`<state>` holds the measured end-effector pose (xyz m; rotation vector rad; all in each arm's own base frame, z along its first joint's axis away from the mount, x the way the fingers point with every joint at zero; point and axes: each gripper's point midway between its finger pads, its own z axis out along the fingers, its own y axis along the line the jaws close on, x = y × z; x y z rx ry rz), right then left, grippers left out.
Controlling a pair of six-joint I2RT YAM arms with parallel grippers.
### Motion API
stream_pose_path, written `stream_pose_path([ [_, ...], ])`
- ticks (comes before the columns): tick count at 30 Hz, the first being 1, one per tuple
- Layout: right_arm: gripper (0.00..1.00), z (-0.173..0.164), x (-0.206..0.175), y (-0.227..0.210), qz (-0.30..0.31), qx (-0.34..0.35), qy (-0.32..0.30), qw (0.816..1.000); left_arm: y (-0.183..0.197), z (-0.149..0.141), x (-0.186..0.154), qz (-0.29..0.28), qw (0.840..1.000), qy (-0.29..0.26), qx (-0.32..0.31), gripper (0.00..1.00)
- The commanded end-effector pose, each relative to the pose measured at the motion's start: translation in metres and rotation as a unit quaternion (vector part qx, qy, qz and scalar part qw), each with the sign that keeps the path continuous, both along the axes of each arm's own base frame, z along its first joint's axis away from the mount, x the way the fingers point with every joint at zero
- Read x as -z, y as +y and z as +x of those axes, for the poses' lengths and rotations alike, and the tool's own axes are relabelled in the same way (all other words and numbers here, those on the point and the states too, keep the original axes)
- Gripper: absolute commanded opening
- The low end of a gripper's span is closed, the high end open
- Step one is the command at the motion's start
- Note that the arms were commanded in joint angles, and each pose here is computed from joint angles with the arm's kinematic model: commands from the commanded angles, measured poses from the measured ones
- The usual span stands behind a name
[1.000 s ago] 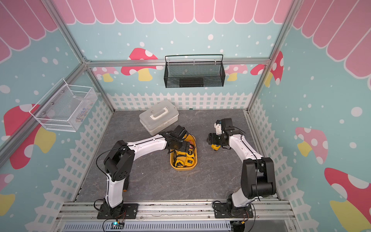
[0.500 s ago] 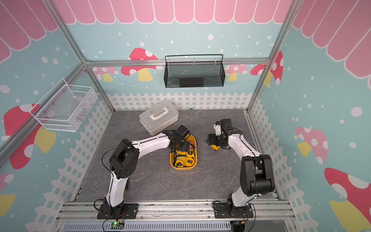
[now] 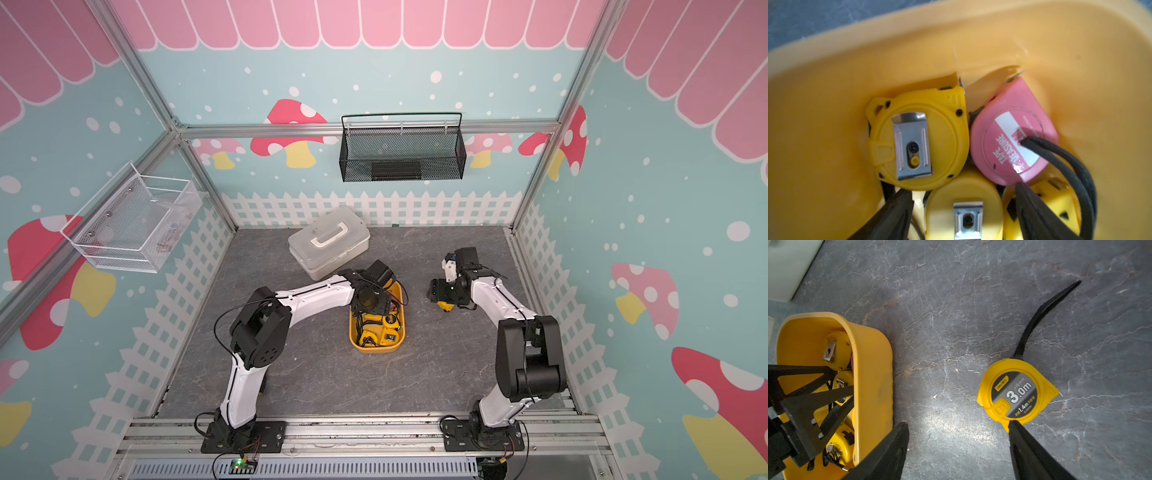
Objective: Take the tape measure out of the storage box
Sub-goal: Pick up the tape measure from the storage box.
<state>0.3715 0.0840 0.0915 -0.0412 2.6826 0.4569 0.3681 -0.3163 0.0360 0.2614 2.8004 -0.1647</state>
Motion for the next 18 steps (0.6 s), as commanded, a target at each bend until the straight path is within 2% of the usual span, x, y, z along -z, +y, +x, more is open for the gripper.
stream_pose_path([
  [1,0.76,-0.005,0.012,0.005,0.003,-0.007,0.016,1.000,0.026,-0.014,0.023,0.058,0.998,0.038,-0.013,0.76],
  [11,0.76,-0.005,0.014,0.006,0.005,-0.009,0.017,1.000,0.028,-0.019,0.011,0.056,0.998,0.036,-0.014,0.72],
  [18,0.76,-0.006,0.017,0.006,0.005,-0.011,0.021,1.000,0.024,-0.029,0.018,0.058,0.997,0.053,-0.010,0.71],
])
